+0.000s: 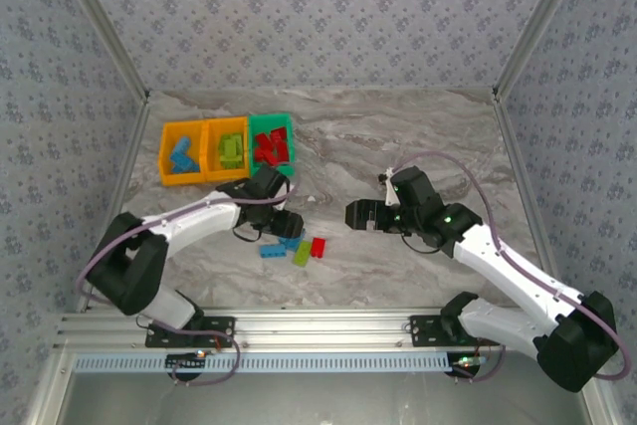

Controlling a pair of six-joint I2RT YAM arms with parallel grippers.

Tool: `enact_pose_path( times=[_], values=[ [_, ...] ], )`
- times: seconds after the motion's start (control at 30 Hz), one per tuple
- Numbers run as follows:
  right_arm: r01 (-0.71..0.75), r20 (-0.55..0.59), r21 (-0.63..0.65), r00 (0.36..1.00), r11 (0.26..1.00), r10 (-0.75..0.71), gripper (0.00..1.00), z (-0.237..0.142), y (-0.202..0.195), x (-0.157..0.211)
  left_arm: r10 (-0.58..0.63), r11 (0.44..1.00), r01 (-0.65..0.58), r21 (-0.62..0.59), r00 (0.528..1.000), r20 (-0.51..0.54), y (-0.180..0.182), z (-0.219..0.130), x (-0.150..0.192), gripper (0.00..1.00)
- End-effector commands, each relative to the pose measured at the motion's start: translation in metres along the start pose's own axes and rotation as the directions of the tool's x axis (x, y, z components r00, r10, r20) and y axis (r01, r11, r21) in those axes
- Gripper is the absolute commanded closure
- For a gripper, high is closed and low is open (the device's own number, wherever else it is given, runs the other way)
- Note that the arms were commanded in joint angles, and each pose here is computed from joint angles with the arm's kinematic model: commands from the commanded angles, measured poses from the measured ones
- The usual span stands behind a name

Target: Sort the legos into containers by color

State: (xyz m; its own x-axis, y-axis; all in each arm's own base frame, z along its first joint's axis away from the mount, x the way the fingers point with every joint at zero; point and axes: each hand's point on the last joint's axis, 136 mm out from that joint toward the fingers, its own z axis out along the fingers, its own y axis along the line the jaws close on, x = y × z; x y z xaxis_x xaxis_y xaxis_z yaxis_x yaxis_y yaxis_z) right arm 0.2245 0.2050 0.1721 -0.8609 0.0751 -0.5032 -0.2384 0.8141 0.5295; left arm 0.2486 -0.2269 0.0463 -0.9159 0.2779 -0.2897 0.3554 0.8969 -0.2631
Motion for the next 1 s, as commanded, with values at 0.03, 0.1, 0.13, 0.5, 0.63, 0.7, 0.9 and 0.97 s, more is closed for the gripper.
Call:
enact_pose_path(
  times=[0.03,0.1,0.13,0.5,0.63,0.7,0.9,0.97],
  values=[
    [-0.013,0.009,0.025,1.0,1.0,0.012,0.0,-0.006,-0.008,0.005,-0.01,1.0,0.012,-0.028,0.999,0.049,0.001,0.0,-0.02,0.44],
    [-0.011,0.008,0.02,1.0,1.0,0.011,0.0,-0.006,-0.007,0.005,-0.022,0.999,0.024,-0.047,0.998,0.059,0.006,0.002,-0.021,0.47],
    [-0.012,0.007,0.018,1.0,1.0,0.012,0.0,-0.005,-0.007,0.005,-0.025,0.998,0.029,-0.064,0.998,0.063,0.009,0.002,-0.021,0.5],
    [-0.039,-0.002,0.009,0.999,0.999,0.039,0.0,0.0,-0.005,0.003,-0.046,0.992,0.053,-0.115,0.997,0.057,0.029,0.01,-0.011,0.68],
    [-0.043,-0.001,0.012,0.999,0.999,0.043,0.0,-0.001,-0.006,0.004,-0.048,0.993,0.051,-0.103,0.998,0.035,0.027,0.016,-0.008,0.62],
    [-0.044,0.001,0.01,0.999,0.999,0.044,0.0,-0.001,-0.005,0.003,-0.051,0.994,0.053,-0.098,0.998,0.021,0.026,0.021,-0.006,0.63],
    [-0.025,-0.032,-0.042,0.999,0.999,0.024,0.0,0.001,0.005,0.007,-0.054,0.994,0.06,-0.089,0.996,0.07,0.025,0.012,-0.015,0.8],
    [-0.022,-0.064,-0.076,0.998,0.997,0.017,0.0,0.004,0.013,0.011,-0.057,0.993,0.069,-0.094,0.99,0.126,0.027,-0.003,-0.026,0.83]
  ],
)
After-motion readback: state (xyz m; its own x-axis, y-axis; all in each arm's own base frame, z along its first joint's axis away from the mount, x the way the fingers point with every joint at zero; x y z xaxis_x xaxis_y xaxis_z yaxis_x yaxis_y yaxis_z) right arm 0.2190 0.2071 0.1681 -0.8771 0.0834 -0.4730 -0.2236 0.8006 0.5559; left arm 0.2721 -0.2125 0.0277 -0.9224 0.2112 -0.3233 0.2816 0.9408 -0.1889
